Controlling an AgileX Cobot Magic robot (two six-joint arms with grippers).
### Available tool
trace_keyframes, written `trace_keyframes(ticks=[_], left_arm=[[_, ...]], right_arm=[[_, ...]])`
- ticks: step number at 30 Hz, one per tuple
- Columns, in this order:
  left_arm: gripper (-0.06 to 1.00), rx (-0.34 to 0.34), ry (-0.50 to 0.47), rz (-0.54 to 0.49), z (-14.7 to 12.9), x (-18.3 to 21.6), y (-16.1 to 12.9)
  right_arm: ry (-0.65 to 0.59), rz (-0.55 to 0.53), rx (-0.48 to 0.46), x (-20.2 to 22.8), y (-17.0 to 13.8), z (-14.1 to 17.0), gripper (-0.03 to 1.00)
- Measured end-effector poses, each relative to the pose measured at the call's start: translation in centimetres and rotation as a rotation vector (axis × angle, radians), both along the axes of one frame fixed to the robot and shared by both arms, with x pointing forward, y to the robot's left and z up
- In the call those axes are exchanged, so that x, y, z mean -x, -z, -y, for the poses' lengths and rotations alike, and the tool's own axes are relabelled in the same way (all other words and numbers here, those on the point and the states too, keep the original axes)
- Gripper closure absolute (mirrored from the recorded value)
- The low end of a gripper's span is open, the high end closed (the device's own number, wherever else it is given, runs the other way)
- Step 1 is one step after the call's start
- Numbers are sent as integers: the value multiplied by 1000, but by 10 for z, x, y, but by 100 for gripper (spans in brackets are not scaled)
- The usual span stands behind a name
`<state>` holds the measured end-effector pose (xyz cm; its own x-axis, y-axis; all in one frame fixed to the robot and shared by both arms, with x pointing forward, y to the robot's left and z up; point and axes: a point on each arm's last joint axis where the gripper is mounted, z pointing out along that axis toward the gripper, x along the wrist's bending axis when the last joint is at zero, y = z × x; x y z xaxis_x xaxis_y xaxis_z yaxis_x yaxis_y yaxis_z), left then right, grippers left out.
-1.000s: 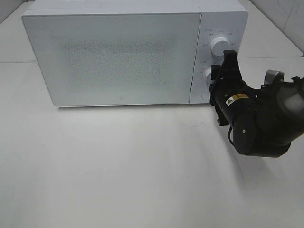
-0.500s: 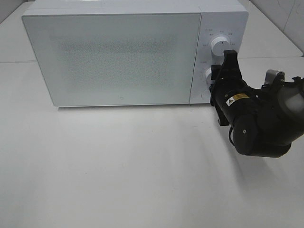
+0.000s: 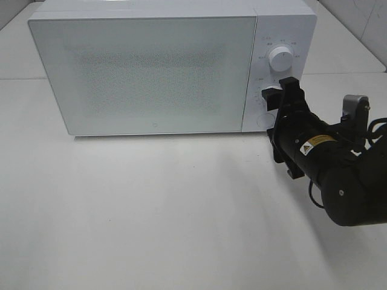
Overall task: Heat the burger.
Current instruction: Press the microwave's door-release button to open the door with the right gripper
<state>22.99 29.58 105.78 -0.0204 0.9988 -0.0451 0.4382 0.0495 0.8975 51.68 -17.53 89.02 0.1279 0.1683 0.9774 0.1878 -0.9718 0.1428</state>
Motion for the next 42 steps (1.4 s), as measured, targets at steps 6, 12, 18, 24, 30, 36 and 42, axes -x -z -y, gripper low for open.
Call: trace_keyframes(ticks=[6,12,18,24,30,36,42], left_arm=[[-5,0,0,0,0,0,0],[-5,0,0,0,0,0,0],[-5,0,0,0,0,0,0],[-5,0,0,0,0,0,0],[-5,0,0,0,0,0,0],[-5,0,0,0,0,0,0],[-5,0,0,0,0,0,0]], right_arm=[[-9,-2,52,16,-7,9,24],[-46,21,211,30,-25,16,24],[-175,-69,485,42,-39,16,24],[-371,-86,806,59,-59,18,24],[-538,-91,961,67,-72,13,24],[-816,-122,1169,74,-100,5,24],[-942,-203,1302,84,-124,12,24]])
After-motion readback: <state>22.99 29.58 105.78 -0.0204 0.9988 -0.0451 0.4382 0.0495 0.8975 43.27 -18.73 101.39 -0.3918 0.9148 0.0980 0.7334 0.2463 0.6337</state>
